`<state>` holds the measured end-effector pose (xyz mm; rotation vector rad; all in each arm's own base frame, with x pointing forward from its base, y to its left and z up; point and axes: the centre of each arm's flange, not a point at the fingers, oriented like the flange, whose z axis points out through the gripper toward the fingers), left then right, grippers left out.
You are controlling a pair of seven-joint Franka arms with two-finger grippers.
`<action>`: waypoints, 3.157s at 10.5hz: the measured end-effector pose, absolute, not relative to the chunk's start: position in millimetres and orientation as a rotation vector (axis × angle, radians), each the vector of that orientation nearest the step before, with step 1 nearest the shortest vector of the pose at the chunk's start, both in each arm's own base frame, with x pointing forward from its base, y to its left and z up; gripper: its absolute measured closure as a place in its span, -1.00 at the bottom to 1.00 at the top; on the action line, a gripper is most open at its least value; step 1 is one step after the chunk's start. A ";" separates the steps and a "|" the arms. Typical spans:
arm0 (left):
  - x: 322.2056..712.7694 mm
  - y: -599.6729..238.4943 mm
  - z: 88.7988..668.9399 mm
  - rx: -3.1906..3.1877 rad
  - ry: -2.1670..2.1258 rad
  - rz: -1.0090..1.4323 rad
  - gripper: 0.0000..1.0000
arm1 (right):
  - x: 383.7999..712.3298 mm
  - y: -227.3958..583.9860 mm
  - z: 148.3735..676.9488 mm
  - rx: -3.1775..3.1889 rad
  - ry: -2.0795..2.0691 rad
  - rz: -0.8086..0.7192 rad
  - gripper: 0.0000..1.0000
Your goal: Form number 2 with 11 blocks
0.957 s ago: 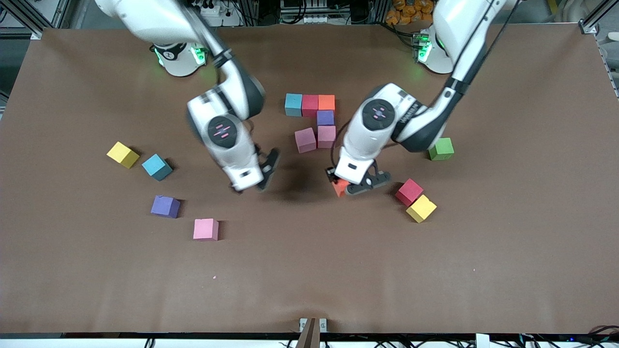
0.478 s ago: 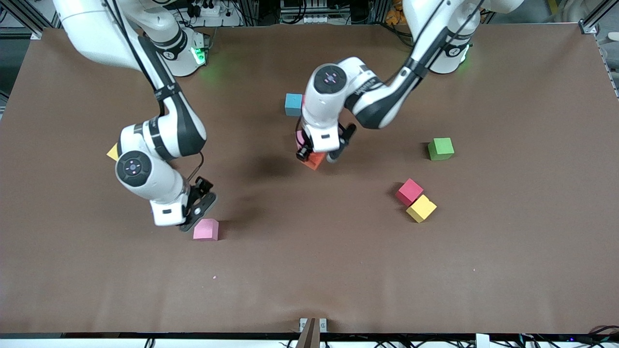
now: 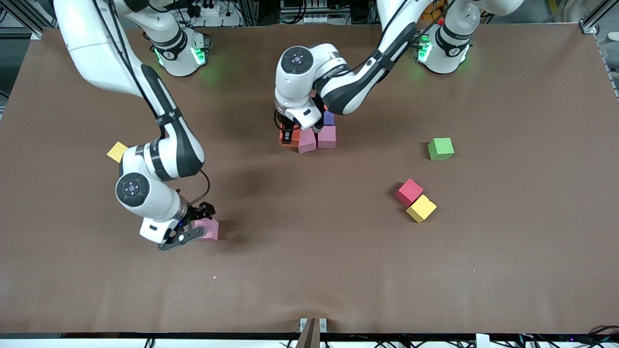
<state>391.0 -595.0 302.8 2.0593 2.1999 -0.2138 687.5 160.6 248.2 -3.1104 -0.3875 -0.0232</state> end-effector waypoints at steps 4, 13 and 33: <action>389.0 -606.7 270.2 2.019 2.256 -0.212 -0.08 | 697.4 166.0 227.8 -3.130 -0.053 -0.012 -1.00; 380.1 -611.5 237.9 2.083 2.219 -0.106 -0.08 | 698.6 166.7 206.7 -3.131 0.117 0.022 -0.19; 341.7 -616.9 208.8 2.201 2.185 -0.083 -0.08 | 698.6 173.9 211.0 -3.112 0.124 0.042 -0.08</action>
